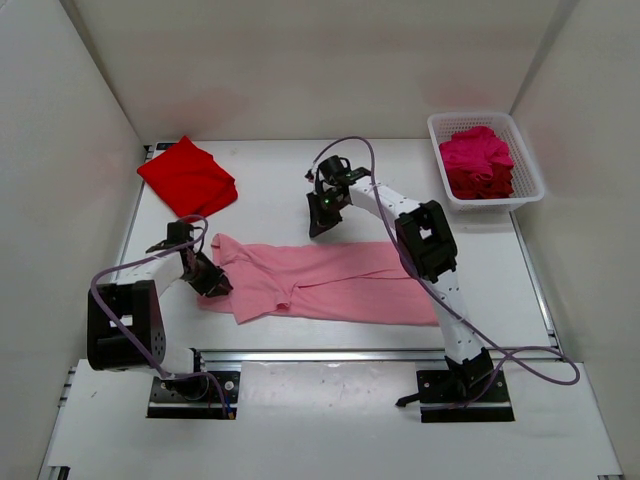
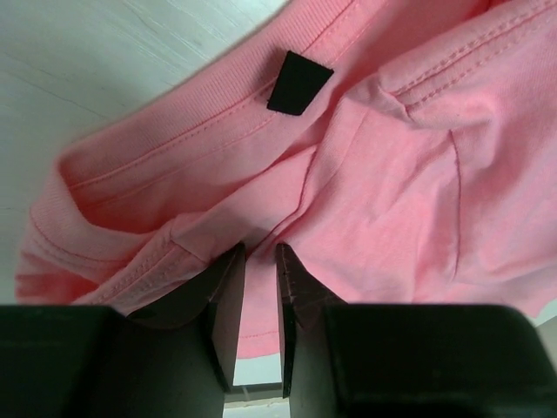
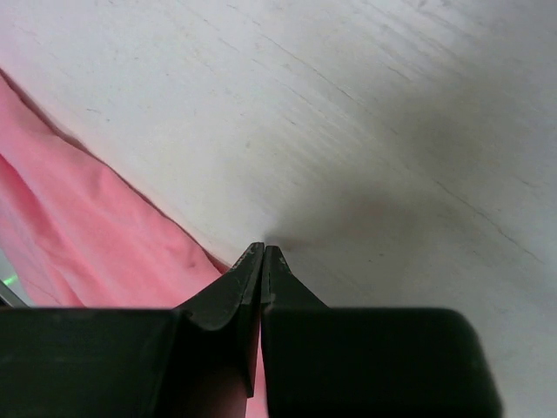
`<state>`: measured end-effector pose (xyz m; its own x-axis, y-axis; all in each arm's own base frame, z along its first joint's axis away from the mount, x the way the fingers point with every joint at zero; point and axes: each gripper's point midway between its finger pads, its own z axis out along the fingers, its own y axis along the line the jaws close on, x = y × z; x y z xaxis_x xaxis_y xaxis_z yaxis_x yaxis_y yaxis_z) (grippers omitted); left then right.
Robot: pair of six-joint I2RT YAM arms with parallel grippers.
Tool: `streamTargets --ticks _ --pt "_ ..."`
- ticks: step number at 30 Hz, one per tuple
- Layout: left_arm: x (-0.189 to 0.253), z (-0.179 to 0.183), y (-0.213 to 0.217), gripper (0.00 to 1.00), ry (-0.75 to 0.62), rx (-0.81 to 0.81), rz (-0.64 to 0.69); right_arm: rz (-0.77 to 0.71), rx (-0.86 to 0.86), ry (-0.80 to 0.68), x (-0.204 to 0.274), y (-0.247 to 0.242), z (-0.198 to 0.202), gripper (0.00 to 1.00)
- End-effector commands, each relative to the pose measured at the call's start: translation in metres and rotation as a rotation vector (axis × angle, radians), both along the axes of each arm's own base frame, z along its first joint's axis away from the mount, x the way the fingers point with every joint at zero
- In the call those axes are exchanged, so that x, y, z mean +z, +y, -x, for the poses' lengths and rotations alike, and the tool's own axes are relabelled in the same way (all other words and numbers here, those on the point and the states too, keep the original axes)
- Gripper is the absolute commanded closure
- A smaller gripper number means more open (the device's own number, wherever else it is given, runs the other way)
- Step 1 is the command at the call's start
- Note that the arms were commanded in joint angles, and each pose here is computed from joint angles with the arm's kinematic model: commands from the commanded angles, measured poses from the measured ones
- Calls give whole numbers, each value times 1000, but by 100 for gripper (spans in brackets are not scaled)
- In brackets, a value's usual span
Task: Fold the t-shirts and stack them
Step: Fold the 1/3-folded T-shirt at the center of the board.
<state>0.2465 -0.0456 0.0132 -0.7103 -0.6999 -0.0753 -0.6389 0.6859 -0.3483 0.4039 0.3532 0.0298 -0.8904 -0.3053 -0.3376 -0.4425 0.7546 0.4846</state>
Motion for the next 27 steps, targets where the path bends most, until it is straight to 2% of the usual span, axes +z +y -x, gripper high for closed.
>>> streamTargets --ticks 1,3,5,7,13,17,23,27 --pt "-4 6 12 68 13 25 -33 -13 11 -42 16 2 -1 100" --pt "3 3 3 67 -12 -8 -15 -47 2 -38 28 2 -2 96" --pt "19 -12 -5 66 -63 -39 -24 -99 34 -32 40 11 4 73" --pt "33 -26 -10 65 -106 -65 -39 -125 62 -20 44 16 11 65" --pt "42 -48 5 64 -139 -10 -60 -122 116 -7 39 28 34 65" --pt "37 -47 11 64 -122 1 -70 -83 146 30 36 23 47 64" --pt "35 -48 21 65 -128 23 -84 -58 81 -97 77 -1 39 66" --pt "35 -53 23 64 -128 7 -90 19 31 -172 93 -37 40 65"
